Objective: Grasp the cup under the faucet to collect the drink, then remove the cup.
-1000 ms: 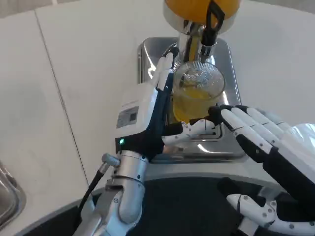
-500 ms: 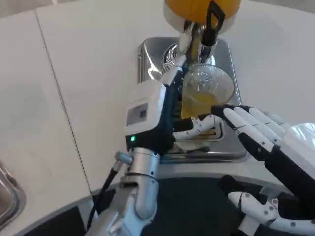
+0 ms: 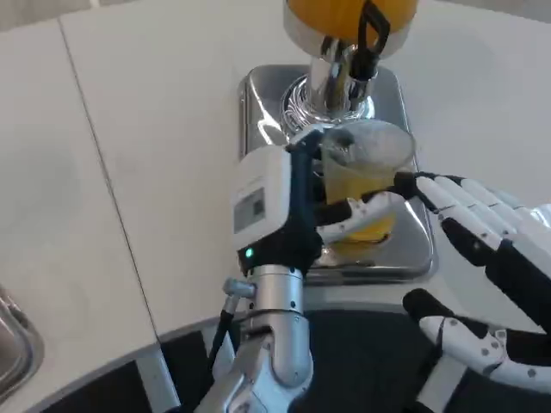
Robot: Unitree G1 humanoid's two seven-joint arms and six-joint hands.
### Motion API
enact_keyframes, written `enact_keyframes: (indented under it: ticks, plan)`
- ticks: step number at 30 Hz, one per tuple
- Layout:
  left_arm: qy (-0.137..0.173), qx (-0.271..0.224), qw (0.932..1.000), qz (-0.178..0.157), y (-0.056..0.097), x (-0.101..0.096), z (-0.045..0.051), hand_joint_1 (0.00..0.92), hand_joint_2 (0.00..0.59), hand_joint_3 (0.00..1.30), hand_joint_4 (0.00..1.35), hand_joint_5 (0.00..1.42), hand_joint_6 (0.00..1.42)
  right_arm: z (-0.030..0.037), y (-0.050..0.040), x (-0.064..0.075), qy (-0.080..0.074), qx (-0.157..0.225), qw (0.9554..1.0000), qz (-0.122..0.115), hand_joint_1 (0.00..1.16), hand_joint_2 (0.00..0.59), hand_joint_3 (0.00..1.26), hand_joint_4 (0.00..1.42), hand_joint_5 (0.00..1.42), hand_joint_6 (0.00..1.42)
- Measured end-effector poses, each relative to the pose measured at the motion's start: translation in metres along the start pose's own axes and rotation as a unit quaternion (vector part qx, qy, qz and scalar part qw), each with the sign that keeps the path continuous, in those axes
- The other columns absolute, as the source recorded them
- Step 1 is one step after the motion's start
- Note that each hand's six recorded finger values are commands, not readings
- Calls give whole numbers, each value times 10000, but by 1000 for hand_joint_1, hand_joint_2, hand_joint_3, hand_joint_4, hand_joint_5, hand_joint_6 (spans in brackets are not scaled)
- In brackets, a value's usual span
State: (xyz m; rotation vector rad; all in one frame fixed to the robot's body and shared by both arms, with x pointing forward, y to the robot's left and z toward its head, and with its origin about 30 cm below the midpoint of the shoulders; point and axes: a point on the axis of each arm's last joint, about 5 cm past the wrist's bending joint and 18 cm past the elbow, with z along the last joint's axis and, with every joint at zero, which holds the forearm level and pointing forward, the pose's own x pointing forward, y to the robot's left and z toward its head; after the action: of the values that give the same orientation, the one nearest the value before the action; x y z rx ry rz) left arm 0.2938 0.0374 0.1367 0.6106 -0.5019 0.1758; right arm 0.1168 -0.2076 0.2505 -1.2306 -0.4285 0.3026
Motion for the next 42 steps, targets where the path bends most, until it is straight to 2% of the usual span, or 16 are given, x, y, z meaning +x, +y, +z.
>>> enact_keyframes:
  ticks: [3,8,16,21,27,33,42]
  plan:
    - [100,-76,9999,101,28,17,-12,699,48,1052,1136,1363,1424,-2,-1,9,21,27,10000,-4,207,464,0,0,13,32]
    - [112,-76,9998,157,57,12,-20,728,2,1057,1107,1316,1424,15,7,58,-64,102,9999,32,207,465,0,0,17,32]
    - [59,100,9996,262,175,-8,-106,749,0,1069,1076,1289,1424,33,30,96,-81,111,9999,73,208,466,0,0,24,38]
    - [-42,312,9986,425,366,-6,-216,764,0,1067,1075,1258,1424,44,49,107,-102,130,9998,105,208,466,0,0,31,43]
    - [21,552,9970,547,564,-70,-379,768,0,1057,1071,1241,1424,56,65,118,-141,145,9997,146,208,466,0,0,34,45]
    - [-70,625,9962,602,784,-116,-490,769,0,1048,1052,1240,1424,52,59,120,-85,101,9998,171,208,467,0,0,37,47]
    - [-65,661,9952,719,1064,-174,-564,763,0,1037,1051,1240,1424,43,71,100,-7,142,9997,180,208,471,0,0,38,47]
